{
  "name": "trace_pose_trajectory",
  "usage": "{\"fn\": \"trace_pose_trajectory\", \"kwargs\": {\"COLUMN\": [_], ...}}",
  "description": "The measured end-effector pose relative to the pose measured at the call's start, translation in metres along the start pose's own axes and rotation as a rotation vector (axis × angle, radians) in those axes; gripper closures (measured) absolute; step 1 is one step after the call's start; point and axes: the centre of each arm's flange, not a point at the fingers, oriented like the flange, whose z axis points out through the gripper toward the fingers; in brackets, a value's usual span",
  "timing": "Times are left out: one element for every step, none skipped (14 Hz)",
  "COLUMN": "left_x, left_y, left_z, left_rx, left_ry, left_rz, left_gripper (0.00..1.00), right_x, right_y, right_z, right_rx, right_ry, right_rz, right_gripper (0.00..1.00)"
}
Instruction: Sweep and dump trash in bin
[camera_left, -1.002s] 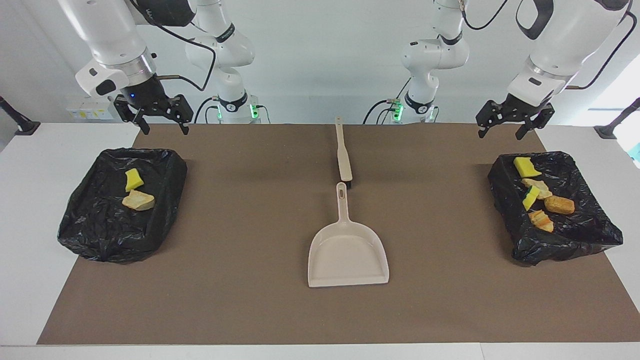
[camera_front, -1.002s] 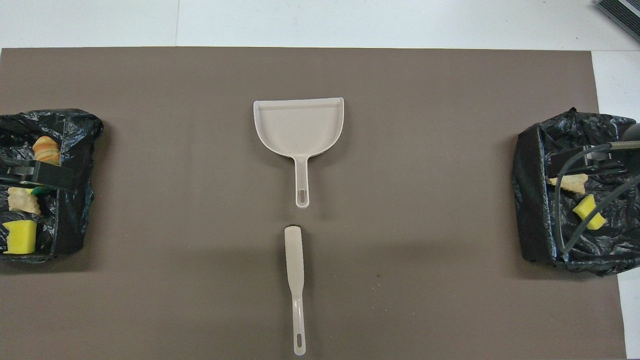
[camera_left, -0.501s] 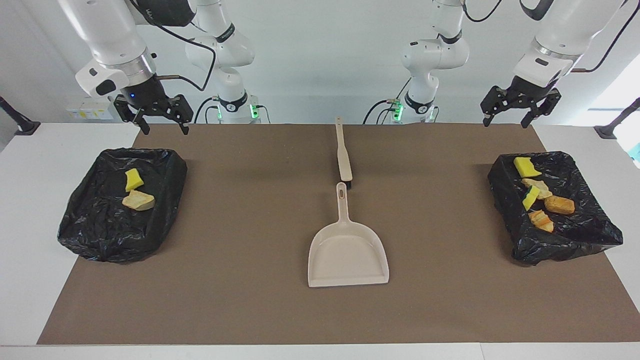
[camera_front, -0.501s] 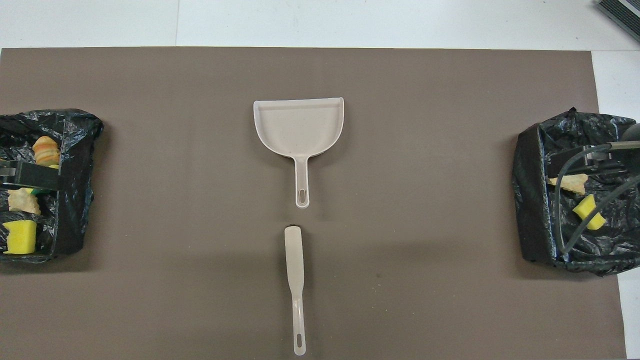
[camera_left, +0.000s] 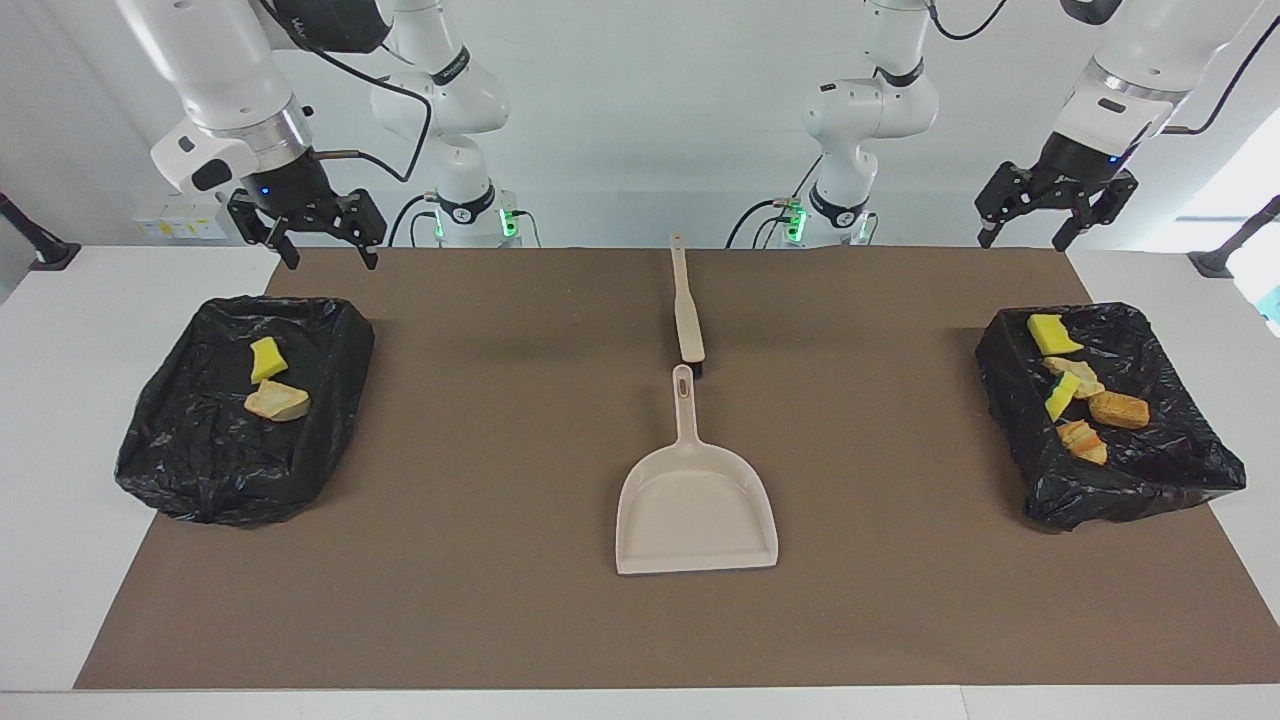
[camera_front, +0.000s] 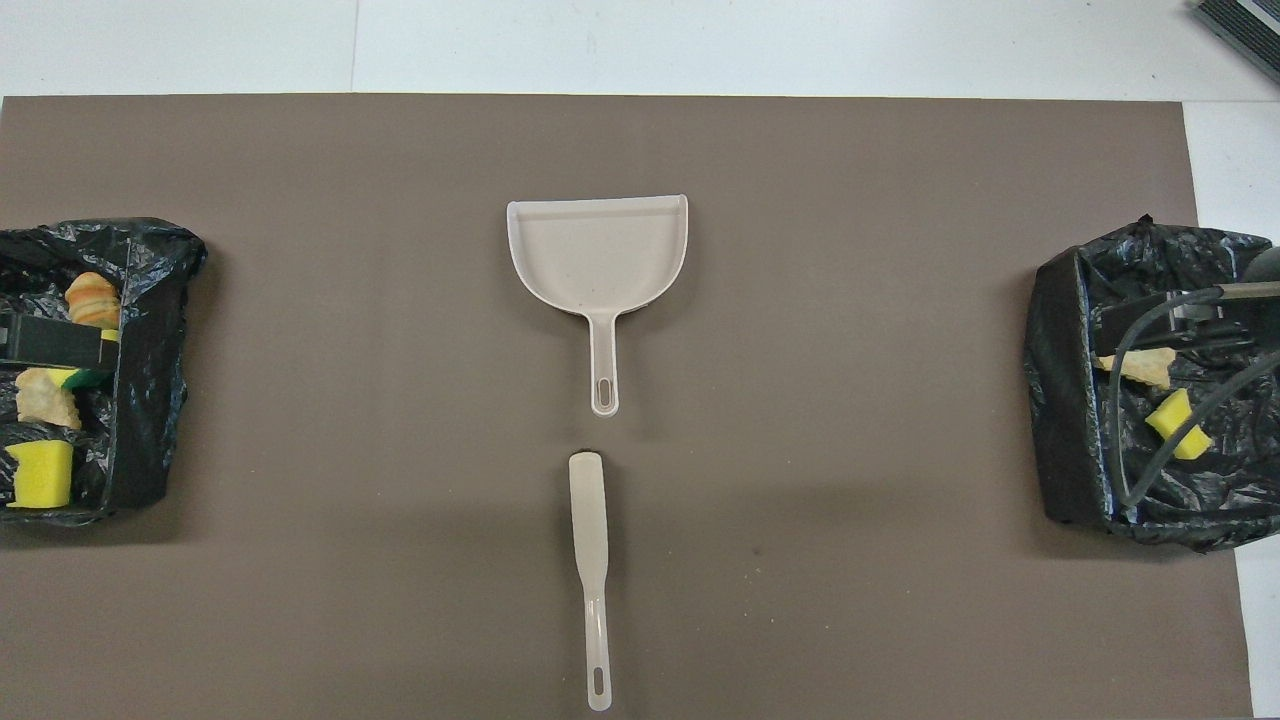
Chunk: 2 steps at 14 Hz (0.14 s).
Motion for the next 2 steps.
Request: {"fn": "trace_pose_trajectory", "kwargs": {"left_x": [0.0001,0.0002], "left_y": [0.0000,0.0000], "left_z": [-0.0001,-0.0002], "left_rx": [0.000,0.000], "left_ry": [0.001,0.002], "left_rz": [0.000,0.000], "left_gripper": [0.00,0.00], "right_x": [0.0000,0.0000], "right_y": [0.0000,0.0000], "right_z": [0.0000,0.0000], "right_rx": [0.000,0.000], "right_ry": [0.000,0.000], "right_rz": [0.000,0.000], "right_gripper": [0.00,0.00]}}
